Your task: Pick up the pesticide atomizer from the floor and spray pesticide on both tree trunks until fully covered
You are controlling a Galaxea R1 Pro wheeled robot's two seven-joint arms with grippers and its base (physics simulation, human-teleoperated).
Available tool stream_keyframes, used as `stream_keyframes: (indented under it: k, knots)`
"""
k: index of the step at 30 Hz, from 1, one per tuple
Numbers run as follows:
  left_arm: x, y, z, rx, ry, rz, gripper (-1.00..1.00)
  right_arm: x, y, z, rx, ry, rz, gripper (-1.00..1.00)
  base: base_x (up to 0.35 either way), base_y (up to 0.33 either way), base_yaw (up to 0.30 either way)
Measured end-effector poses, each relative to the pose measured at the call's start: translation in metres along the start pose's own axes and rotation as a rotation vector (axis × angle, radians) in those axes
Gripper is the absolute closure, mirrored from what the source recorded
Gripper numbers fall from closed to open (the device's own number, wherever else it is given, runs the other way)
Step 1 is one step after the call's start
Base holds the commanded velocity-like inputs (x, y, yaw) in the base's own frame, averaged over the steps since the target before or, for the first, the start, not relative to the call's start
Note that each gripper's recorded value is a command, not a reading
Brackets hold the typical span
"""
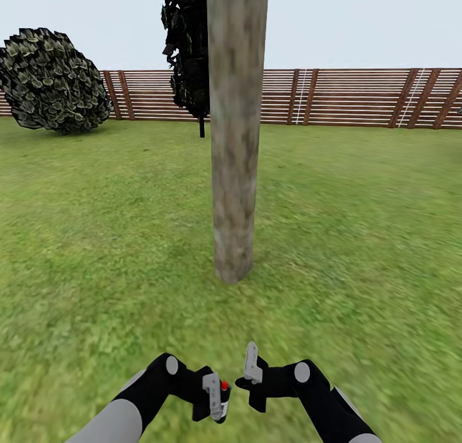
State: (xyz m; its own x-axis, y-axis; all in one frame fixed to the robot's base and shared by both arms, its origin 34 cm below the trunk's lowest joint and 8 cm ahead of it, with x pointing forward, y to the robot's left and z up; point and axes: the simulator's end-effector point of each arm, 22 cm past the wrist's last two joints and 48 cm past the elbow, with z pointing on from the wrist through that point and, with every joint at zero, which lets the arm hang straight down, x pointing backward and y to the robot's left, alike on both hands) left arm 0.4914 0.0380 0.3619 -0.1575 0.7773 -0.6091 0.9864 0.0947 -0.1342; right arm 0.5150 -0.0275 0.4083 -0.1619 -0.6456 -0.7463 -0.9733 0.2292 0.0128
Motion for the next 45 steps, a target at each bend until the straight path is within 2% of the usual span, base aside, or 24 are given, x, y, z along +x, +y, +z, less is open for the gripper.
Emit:
stream_keyframes:
  k: [27,35,39,45]
  knots:
    - [-0.011,-0.006,0.006,0.013,-0.022,0.002,1.0,0.001,0.0,0.0,0.002,0.001,0.003,1.0,0.0,0.0,0.0]
    - [-0.016,-0.007,0.007,0.014,-0.044,0.025,1.0,0.002,0.0,0.0,0.001,0.002,0.004,1.0,0.0,0.0,0.0]
    - [-0.025,-0.005,0.006,0.007,-0.083,0.005,1.0,0.002,0.0,0.0,0.002,0.002,0.004,1.0,0.0,0.0,0.0]
    - [-0.027,-0.005,0.006,0.005,-0.096,-0.002,1.0,0.003,0.0,0.0,0.002,0.003,0.006,1.0,0.0,0.0,0.0]
